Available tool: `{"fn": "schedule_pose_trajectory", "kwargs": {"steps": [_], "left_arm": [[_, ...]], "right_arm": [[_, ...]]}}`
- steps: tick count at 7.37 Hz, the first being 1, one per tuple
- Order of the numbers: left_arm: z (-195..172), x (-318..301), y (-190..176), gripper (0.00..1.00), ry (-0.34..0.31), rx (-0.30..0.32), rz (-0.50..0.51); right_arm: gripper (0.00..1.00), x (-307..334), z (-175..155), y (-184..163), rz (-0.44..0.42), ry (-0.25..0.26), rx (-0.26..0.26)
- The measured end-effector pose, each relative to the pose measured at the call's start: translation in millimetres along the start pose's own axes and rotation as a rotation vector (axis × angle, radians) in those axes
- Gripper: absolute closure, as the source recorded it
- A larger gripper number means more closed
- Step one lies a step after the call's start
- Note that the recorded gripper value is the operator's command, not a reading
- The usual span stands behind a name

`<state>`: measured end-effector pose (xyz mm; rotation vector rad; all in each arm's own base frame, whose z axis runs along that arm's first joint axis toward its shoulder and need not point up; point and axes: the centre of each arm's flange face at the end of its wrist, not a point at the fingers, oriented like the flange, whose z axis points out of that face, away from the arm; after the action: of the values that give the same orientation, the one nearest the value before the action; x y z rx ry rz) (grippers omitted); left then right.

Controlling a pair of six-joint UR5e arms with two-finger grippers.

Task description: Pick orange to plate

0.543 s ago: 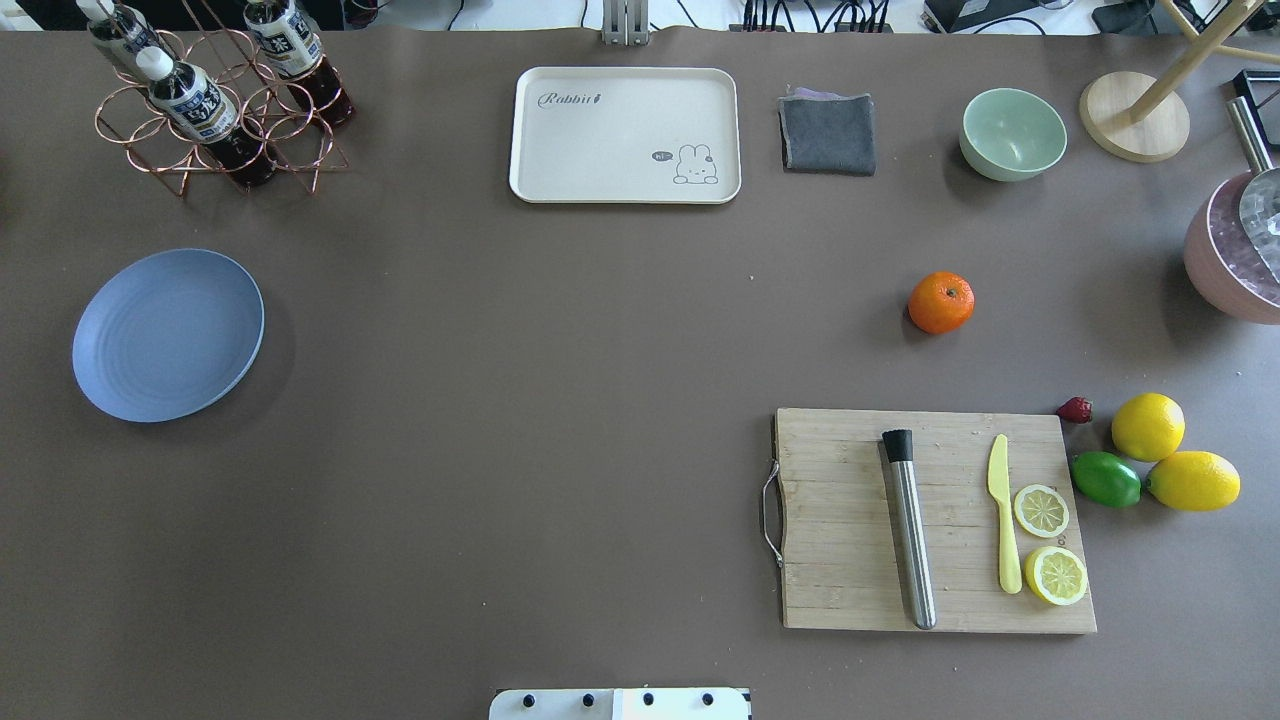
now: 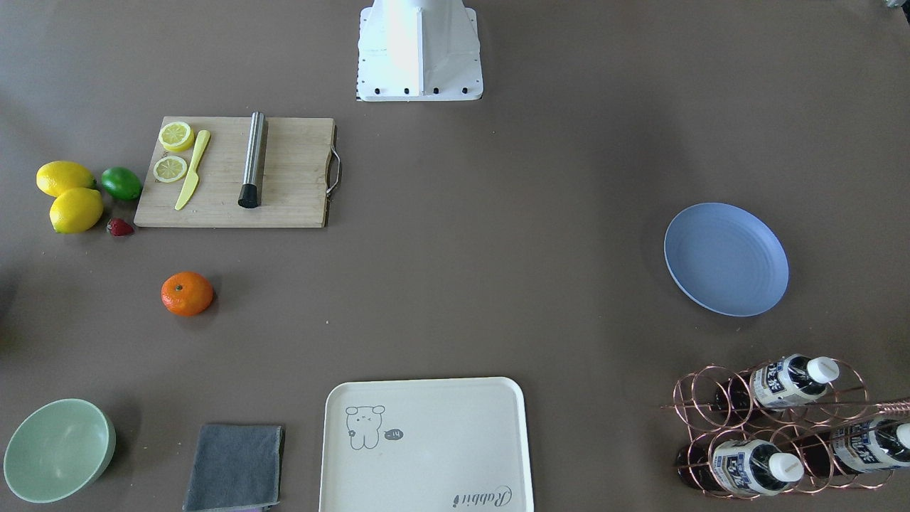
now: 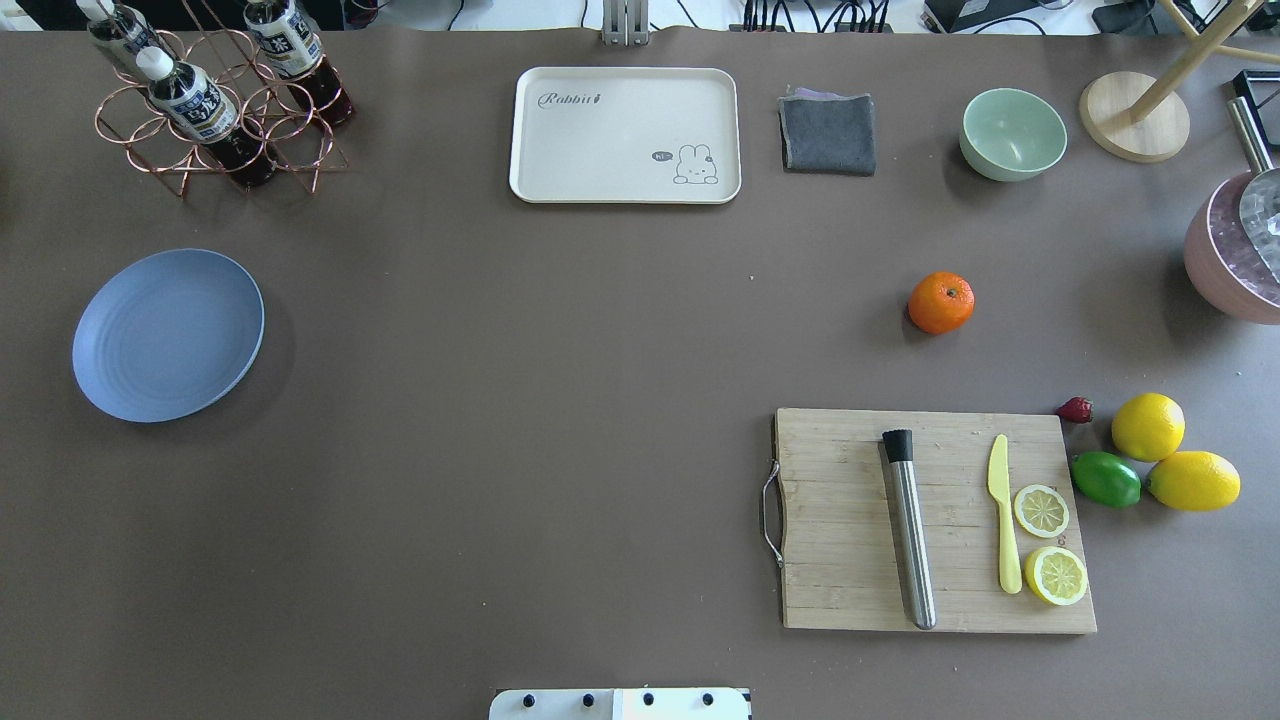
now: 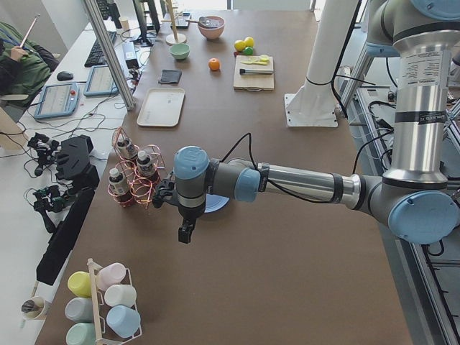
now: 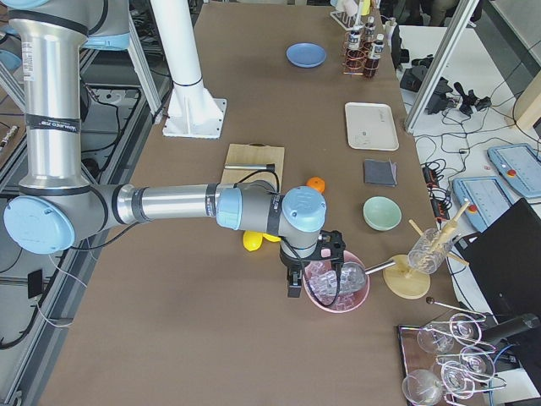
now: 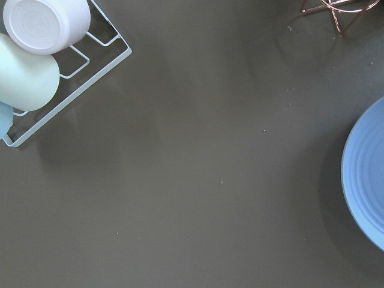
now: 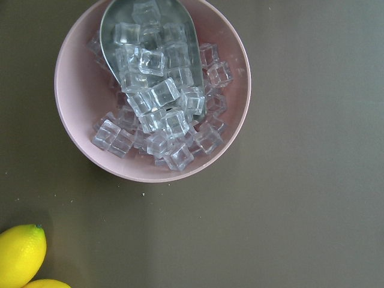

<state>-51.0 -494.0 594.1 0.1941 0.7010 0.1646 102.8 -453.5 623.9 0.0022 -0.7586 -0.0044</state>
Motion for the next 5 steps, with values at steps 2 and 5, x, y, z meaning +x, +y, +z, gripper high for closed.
{"fn": "schedule_pose_trajectory", "kwargs": {"steps": [2,5], "left_arm": [[0.8,-0.6,0.2,0.02,0.0,-0.002,-0.001],[1.2,-0.9,0.3,0.02,0.0,-0.002,-0.002]], "right_arm": [[0.0,0.5,1.6,2.8,0.002,-0.007,-0.002],[0.0,1.1,2.3,3.6,0.004,-0.008,-0.004]]}}
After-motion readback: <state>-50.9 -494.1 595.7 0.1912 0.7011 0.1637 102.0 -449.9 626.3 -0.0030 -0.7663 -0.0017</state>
